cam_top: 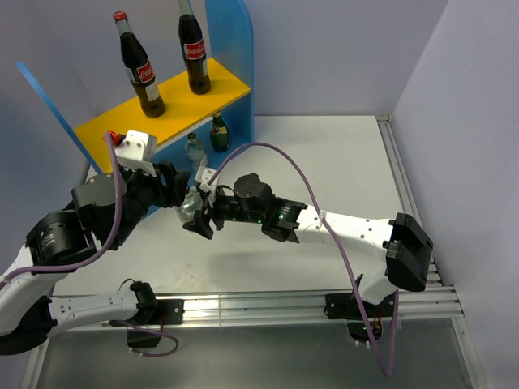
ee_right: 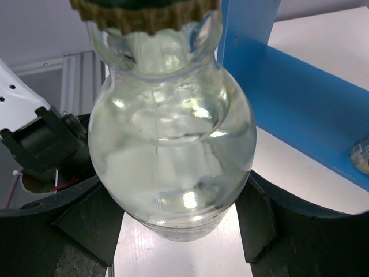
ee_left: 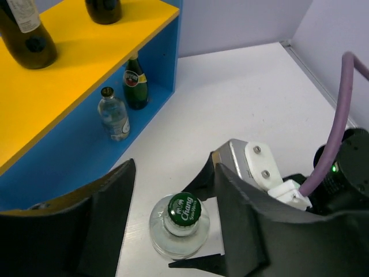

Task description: Place and organize the beverage onto the shelf

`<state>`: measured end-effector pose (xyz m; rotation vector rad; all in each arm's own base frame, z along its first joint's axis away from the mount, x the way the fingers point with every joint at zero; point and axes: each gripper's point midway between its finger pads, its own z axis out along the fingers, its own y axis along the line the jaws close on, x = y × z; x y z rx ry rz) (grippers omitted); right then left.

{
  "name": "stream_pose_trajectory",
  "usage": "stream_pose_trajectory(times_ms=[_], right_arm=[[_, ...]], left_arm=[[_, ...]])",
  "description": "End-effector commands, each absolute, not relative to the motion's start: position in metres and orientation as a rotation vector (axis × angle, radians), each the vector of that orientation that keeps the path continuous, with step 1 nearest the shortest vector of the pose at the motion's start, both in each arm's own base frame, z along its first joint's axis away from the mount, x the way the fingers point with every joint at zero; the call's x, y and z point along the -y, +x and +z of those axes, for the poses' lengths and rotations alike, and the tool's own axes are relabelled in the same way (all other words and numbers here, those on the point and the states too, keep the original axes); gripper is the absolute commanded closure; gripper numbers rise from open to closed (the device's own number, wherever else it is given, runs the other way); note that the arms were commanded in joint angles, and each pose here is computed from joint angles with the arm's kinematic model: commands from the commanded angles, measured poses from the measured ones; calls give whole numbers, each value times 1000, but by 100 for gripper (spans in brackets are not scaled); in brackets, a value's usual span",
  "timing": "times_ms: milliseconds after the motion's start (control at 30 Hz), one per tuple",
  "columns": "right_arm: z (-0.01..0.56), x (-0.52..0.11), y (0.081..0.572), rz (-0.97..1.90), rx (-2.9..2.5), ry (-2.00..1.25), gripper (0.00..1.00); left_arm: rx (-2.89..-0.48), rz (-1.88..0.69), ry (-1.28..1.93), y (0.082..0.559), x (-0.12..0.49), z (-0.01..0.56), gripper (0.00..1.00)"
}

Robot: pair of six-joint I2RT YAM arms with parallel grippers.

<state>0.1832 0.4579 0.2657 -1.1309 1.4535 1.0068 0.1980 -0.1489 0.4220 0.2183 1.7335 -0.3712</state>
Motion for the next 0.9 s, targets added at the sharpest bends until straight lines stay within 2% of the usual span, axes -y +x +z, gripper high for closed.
stream_pose_trajectory(times_ms=[0, 300, 467, 600, 867], right_arm=[[356, -453, 182, 1057, -1189, -975, 100], [363, -443, 182, 1045, -1184, -937, 100], [375, -433, 180, 1050, -1161, -901, 100], [381, -430, 179, 1054, -1156, -889, 100], [380, -437, 180, 1060, -1172, -903, 100]], left_arm=[[-1691, -365, 109, 203, 139, 434, 42], [-1752, -262, -14, 212, 127, 401, 68], [-1780, -273, -29, 212, 131, 386, 75], [-1812, -310, 3, 212, 144, 374, 85], [-1801, -488, 110, 205, 180, 377, 92]])
